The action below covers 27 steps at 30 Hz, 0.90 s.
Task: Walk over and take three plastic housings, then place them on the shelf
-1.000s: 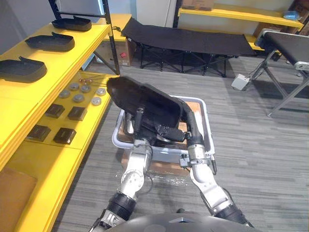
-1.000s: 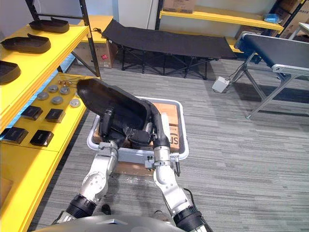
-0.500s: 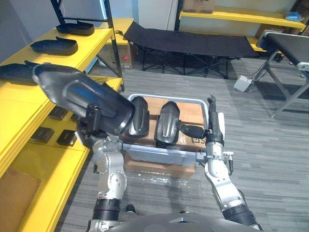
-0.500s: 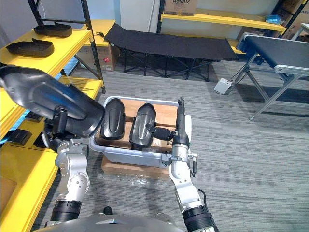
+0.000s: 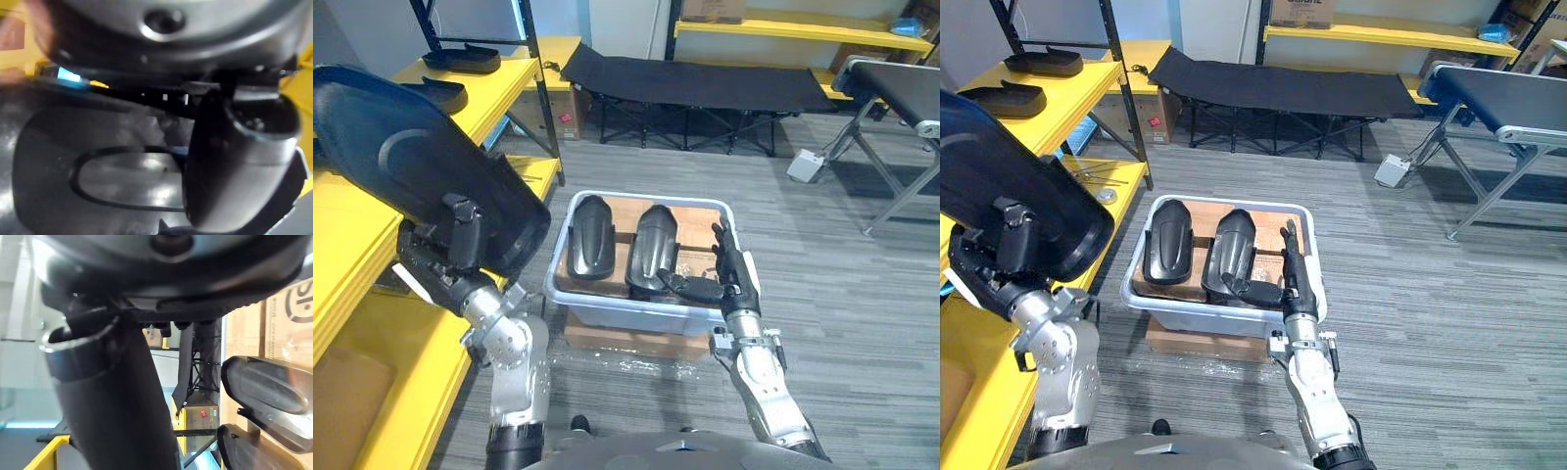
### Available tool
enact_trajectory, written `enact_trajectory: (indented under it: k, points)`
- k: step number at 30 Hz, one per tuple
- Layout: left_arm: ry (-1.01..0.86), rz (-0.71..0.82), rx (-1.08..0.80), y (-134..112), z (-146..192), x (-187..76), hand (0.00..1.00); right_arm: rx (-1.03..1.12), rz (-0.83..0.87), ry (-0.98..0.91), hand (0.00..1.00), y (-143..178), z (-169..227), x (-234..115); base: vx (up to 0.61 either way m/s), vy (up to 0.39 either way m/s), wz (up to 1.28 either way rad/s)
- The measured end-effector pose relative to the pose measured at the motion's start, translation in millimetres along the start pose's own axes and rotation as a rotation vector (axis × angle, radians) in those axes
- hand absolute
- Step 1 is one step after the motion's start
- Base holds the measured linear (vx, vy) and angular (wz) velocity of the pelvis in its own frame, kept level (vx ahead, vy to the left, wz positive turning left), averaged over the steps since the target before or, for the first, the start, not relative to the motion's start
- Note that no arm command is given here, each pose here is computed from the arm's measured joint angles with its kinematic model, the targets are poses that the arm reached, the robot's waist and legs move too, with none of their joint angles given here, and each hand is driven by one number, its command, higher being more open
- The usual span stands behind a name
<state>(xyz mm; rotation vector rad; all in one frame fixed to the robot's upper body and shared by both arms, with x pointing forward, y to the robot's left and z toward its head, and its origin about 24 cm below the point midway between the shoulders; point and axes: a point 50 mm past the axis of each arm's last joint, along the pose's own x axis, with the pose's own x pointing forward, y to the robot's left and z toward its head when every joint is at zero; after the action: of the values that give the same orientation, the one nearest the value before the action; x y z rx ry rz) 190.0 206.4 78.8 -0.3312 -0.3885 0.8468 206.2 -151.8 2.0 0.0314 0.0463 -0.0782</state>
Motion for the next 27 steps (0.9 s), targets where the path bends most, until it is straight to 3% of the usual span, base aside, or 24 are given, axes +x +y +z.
enact_trajectory:
  k: [4,8,18,24,27]
  points:
    - [-0.058,0.006,0.075,27,18,-4,0.0,0.019,-0.024,0.085,1.0,-13,-17,-8,0.02,-0.012,0.13]
    - [-0.131,-0.006,0.135,37,34,-3,0.0,0.06,-0.005,0.088,1.0,-13,-17,-7,0.0,-0.015,0.31]
    - [-0.179,0.0,0.252,71,56,-4,0.0,0.07,0.105,0.003,1.0,18,3,16,0.0,-0.02,0.38]
    - [-0.123,-0.139,0.166,62,51,-4,0.0,0.048,0.033,0.052,1.0,6,-1,18,0.01,0.006,1.31]
    - [-0.097,-0.129,0.158,66,49,-5,0.0,0.046,0.034,0.05,1.0,5,0,19,-0.04,-0.135,0.83]
